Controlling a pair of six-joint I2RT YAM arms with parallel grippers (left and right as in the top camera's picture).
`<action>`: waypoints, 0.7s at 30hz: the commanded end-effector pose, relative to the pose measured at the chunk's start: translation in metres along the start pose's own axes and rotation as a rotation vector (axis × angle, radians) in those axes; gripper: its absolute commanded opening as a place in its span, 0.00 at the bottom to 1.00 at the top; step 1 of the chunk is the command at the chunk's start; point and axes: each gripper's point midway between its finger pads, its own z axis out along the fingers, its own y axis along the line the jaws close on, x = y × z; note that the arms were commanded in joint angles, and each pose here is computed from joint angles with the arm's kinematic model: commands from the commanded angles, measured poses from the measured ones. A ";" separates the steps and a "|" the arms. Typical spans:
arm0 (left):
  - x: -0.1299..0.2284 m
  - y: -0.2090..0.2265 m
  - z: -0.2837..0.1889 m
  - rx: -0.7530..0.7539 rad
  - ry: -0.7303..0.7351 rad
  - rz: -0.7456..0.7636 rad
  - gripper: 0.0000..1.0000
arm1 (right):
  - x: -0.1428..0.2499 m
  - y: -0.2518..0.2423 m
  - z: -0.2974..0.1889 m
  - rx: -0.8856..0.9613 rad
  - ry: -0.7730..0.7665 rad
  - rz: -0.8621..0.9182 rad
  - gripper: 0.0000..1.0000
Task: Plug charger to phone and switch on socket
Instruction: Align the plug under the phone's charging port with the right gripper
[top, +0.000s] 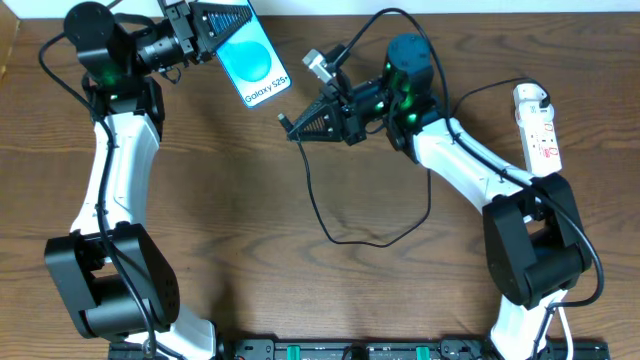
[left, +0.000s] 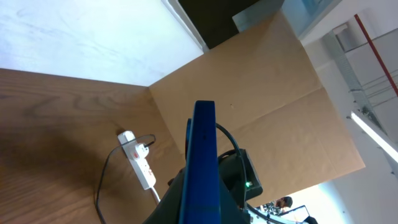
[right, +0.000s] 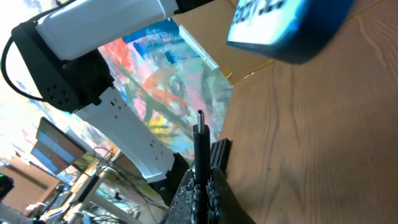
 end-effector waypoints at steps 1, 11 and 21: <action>-0.001 -0.018 -0.002 0.014 0.008 0.079 0.07 | 0.000 0.004 0.005 -0.017 0.015 0.002 0.01; 0.004 -0.019 -0.002 0.024 0.041 0.091 0.07 | -0.004 0.003 0.005 -0.003 0.000 -0.022 0.01; 0.003 -0.019 0.001 0.022 0.027 0.082 0.08 | -0.016 -0.009 0.005 0.063 -0.070 0.004 0.01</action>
